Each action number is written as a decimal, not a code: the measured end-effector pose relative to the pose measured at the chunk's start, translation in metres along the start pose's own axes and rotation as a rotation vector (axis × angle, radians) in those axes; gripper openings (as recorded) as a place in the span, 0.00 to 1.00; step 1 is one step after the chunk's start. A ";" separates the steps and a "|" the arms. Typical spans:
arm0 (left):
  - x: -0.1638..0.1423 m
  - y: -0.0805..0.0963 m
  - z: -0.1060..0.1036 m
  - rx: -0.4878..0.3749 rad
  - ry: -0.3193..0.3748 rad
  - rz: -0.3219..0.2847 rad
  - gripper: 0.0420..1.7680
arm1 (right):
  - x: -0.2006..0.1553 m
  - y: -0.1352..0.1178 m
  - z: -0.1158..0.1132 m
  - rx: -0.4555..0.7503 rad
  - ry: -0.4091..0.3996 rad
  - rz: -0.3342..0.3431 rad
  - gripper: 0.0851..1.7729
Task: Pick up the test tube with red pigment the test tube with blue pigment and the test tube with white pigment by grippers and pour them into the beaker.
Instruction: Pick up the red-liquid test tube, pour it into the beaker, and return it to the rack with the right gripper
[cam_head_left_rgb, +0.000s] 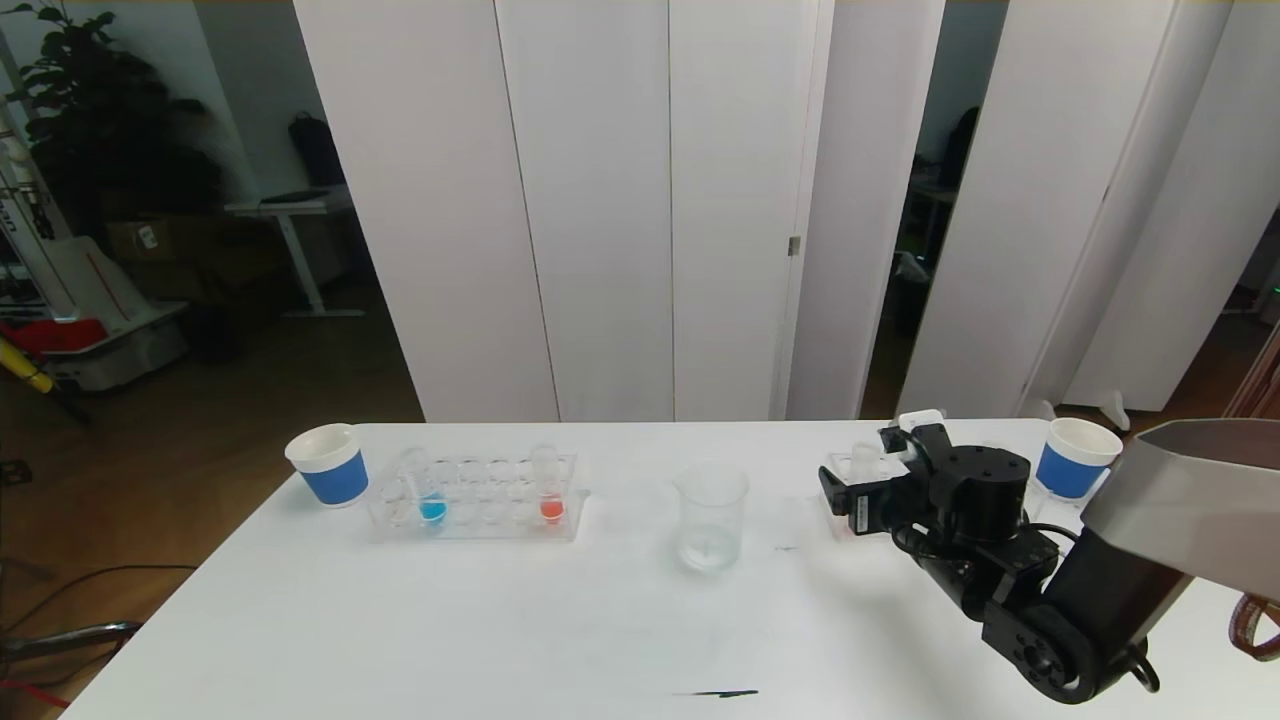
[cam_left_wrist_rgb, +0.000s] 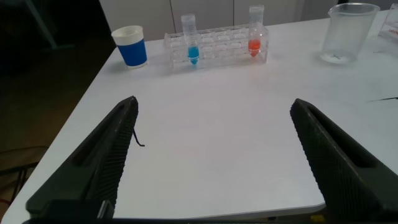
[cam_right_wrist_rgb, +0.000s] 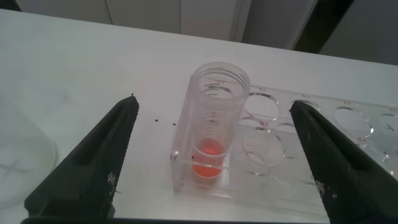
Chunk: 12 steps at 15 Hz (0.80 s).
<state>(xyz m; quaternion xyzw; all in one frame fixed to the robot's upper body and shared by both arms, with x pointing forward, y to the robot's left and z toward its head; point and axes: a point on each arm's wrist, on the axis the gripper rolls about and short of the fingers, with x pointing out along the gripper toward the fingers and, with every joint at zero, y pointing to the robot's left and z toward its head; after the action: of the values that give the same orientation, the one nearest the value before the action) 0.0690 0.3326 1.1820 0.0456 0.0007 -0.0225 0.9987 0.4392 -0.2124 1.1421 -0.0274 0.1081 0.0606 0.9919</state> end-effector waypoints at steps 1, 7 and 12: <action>0.000 0.000 0.000 0.000 0.000 0.000 0.99 | 0.001 0.000 0.000 0.000 -0.001 0.000 0.98; 0.000 0.000 0.000 0.000 0.000 0.000 0.99 | 0.009 0.002 -0.002 -0.009 -0.007 -0.001 0.61; 0.000 0.000 0.000 0.000 0.000 0.000 0.99 | 0.011 -0.002 -0.003 -0.005 -0.004 -0.005 0.29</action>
<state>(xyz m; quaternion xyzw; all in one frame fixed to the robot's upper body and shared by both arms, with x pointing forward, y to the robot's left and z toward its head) 0.0690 0.3326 1.1820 0.0454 0.0009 -0.0223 0.9987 0.4497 -0.2128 1.1368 -0.0299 0.1060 0.0585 0.9922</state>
